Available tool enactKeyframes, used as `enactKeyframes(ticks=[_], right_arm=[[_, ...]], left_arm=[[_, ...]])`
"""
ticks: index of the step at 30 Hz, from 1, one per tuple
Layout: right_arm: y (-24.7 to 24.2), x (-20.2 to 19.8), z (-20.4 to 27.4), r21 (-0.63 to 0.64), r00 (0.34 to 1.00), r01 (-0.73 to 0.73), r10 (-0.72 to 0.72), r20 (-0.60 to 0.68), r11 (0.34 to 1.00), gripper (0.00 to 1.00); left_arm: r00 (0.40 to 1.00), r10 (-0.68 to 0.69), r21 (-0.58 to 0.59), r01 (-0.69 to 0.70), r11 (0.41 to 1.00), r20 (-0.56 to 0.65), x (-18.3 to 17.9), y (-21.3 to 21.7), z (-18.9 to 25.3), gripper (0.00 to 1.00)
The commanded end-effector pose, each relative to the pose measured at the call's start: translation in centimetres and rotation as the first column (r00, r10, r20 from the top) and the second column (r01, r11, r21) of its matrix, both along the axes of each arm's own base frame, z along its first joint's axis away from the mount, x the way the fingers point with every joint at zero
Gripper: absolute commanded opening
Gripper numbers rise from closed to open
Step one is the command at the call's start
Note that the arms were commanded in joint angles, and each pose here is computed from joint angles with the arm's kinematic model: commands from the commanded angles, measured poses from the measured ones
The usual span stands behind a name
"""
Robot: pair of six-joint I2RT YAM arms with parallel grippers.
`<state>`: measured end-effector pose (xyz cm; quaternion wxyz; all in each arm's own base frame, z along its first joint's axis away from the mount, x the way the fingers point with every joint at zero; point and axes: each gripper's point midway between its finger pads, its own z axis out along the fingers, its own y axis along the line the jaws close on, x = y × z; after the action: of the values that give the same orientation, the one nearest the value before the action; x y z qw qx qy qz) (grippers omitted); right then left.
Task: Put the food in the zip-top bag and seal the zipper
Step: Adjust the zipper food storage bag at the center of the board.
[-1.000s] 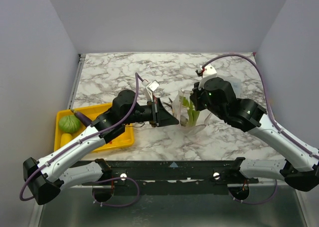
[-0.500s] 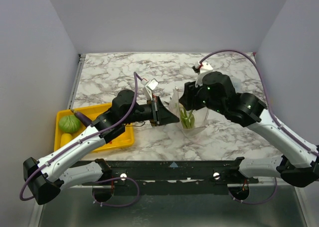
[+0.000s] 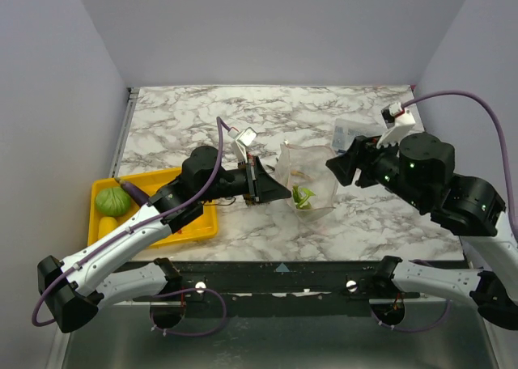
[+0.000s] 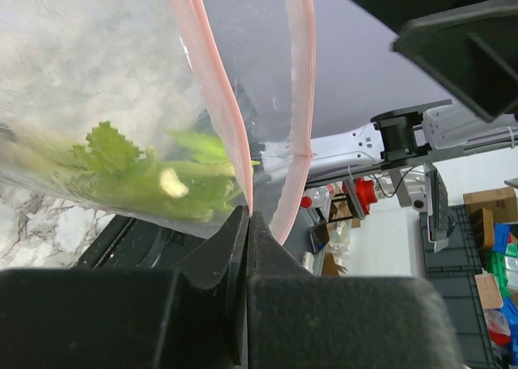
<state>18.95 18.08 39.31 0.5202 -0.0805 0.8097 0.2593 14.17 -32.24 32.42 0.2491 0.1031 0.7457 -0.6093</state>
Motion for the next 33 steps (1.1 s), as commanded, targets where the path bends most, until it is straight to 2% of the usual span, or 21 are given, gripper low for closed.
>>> enactKeyframes(ticks=[1,4,7,11,13,14,18,21,25,29,33], right_arm=[[-1.6,0.5,-3.8,-0.097,0.989,0.106,-0.115,-0.092,0.990,0.65],[-1.5,0.2,-4.8,-0.116,0.985,0.098,-0.113,-0.128,0.988,0.63],[-1.0,0.0,-6.3,-0.126,0.982,0.081,-0.101,-0.160,0.989,0.55],[-0.9,0.4,-6.4,-0.128,0.983,0.086,-0.105,-0.149,0.988,0.22],[-1.6,0.6,-4.5,-0.099,0.986,0.121,-0.131,-0.106,0.988,0.05],[-2.4,0.7,-3.0,-0.074,0.984,0.154,-0.159,-0.074,0.985,0.01],[-5.9,0.9,1.5,-0.030,0.960,0.279,-0.278,0.021,0.960,0.01],[-8.4,1.0,2.5,-0.092,0.925,0.379,-0.378,0.036,0.921,0.01],[-9.0,1.6,1.6,-0.203,0.905,0.421,-0.423,0.035,0.884,0.01],[-8.1,3.4,-0.5,-0.273,0.880,0.466,-0.471,0.051,0.841,0.01],[-6.0,6.1,-3.3,-0.352,0.879,0.462,-0.473,0.061,0.814,0.01]], left_arm=[[0.999,0.011,-0.037,-0.009,0.999,0.030,-0.1,0.1,1.6,0.00],[1.000,0.010,-0.038,-0.009,0.999,0.026,-0.1,0.1,1.6,0.00],[1.000,0.012,-0.045,-0.011,0.999,0.025,-0.1,0.1,1.9,0.00],[1.000,0.015,-0.066,-0.014,0.998,0.013,0.2,-0.2,2.4,0.00],[1.000,-0.001,-0.091,0.002,0.996,0.010,0.3,-0.8,3.5,0.00],[1.000,-0.018,-0.100,0.019,0.995,0.004,0.2,-1.2,4.0,0.00],[0.998,-0.067,-0.148,0.066,0.987,-0.003,0.5,-3.3,6.2,0.00],[0.992,-0.102,-0.203,0.084,0.975,-0.080,1.0,-5.1,7.9,0.00],[0.963,-0.161,-0.284,0.095,0.954,-0.219,0.9,-6.9,8.7,0.00],[0.922,-0.052,-0.238,-0.044,0.970,-0.384,2.4,-6.6,5.0,0.00],[0.874,0.056,-0.201,-0.173,0.964,-0.483,3.6,-5.4,2.1,0.00]])
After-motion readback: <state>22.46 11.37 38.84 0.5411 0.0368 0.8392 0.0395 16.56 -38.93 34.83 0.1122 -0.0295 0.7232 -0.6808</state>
